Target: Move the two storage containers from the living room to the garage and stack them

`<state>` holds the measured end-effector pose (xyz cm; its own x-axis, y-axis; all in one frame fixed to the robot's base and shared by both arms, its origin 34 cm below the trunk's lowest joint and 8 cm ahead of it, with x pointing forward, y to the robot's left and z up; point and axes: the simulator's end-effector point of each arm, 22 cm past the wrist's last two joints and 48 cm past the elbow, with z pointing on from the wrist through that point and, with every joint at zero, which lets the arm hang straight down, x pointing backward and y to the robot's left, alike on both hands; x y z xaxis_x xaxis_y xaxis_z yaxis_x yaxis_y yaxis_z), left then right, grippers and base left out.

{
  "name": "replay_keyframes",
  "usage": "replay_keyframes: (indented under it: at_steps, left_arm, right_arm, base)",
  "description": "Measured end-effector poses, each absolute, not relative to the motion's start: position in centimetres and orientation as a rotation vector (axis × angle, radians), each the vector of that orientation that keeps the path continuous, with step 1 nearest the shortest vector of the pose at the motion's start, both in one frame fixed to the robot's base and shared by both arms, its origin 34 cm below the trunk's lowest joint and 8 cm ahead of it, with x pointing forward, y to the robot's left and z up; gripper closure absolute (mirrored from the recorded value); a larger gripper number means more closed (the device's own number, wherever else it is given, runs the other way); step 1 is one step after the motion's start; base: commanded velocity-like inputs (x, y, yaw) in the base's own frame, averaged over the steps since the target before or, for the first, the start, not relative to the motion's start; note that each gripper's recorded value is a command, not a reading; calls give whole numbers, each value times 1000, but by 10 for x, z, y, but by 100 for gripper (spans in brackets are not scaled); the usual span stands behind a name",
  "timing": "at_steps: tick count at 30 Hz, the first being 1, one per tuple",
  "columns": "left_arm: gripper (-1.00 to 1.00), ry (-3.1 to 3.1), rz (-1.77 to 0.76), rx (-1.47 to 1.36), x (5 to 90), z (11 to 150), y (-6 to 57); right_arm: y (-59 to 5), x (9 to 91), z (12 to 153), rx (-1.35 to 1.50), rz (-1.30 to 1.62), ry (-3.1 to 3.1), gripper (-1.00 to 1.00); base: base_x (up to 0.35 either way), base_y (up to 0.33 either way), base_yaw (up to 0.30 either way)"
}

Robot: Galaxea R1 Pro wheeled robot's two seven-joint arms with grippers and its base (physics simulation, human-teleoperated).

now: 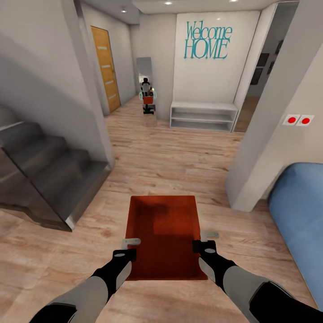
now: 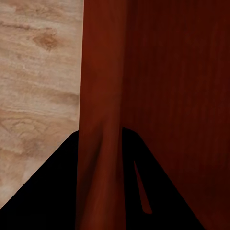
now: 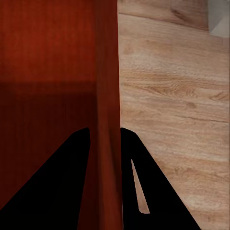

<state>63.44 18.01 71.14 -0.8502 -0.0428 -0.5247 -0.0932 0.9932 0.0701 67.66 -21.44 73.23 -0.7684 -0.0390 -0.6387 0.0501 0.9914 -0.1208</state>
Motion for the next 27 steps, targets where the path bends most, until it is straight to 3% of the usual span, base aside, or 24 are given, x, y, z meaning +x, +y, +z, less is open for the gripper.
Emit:
replay_keyframes:
  at_steps: [27]
  left_arm:
    - [100, 2587, 125, -95, 634, 711, 180]
  right_arm:
    - [-214, 677, 732, 8, -170, 2441, 100]
  base:
    - [325, 0, 0]
